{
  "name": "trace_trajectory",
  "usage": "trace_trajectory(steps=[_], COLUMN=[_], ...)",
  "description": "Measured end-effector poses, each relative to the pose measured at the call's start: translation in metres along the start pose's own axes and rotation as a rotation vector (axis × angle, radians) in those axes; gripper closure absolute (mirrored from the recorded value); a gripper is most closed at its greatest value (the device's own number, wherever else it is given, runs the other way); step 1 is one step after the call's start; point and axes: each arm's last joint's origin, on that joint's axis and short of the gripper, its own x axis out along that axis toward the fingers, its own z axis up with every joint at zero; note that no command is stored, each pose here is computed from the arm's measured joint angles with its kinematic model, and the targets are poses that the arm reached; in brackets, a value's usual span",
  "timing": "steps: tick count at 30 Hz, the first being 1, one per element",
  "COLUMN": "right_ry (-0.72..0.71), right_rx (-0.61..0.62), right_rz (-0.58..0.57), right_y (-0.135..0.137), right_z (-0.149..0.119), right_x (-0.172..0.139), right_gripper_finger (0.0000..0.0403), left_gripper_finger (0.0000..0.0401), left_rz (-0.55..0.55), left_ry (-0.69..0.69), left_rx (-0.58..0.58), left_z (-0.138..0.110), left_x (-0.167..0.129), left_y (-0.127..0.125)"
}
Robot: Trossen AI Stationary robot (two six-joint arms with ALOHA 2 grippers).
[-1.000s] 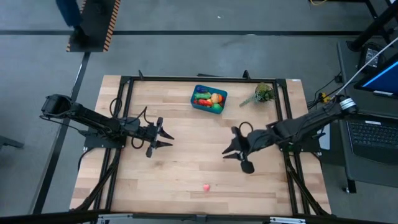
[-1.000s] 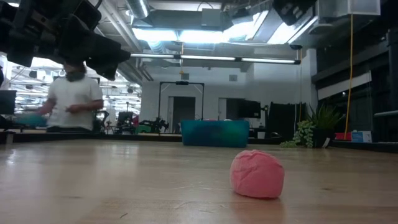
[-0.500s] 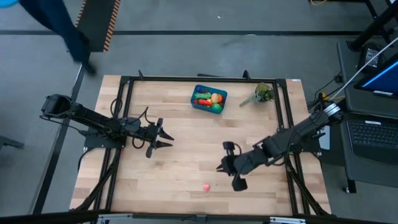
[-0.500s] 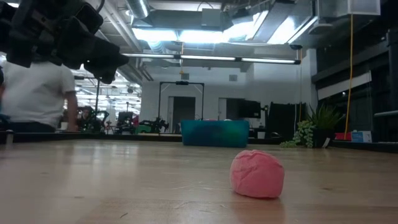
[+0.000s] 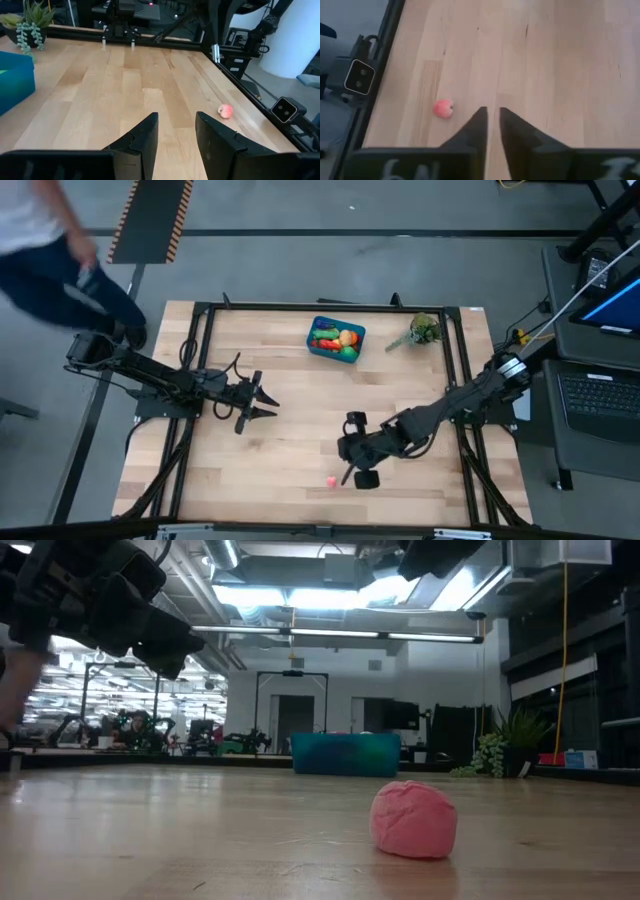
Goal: Pick and placing Produce into tupperware
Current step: Put the pink apricot into the blue bin
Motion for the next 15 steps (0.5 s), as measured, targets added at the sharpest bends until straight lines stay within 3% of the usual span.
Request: trace_trajectory(steps=[10, 15], right_ry=[0.004, 0.002], right_rx=[0.027, 0.017], right_rz=[-0.017, -0.015], right_y=[-0.0096, -0.0093], right_z=[0.0023, 0.0024], right_x=[0.0026, 0.0027], right_gripper_finger=[0.0185, 0.0133], left_gripper_finger=[0.0277, 0.0277], left_rz=[0.001, 0.003], left_ry=[0.005, 0.014], left_rx=[0.000, -0.001], left_z=[-0.0005, -0.0014], left_x=[0.0000, 0.0000], left_y=[0.0001, 0.0002])
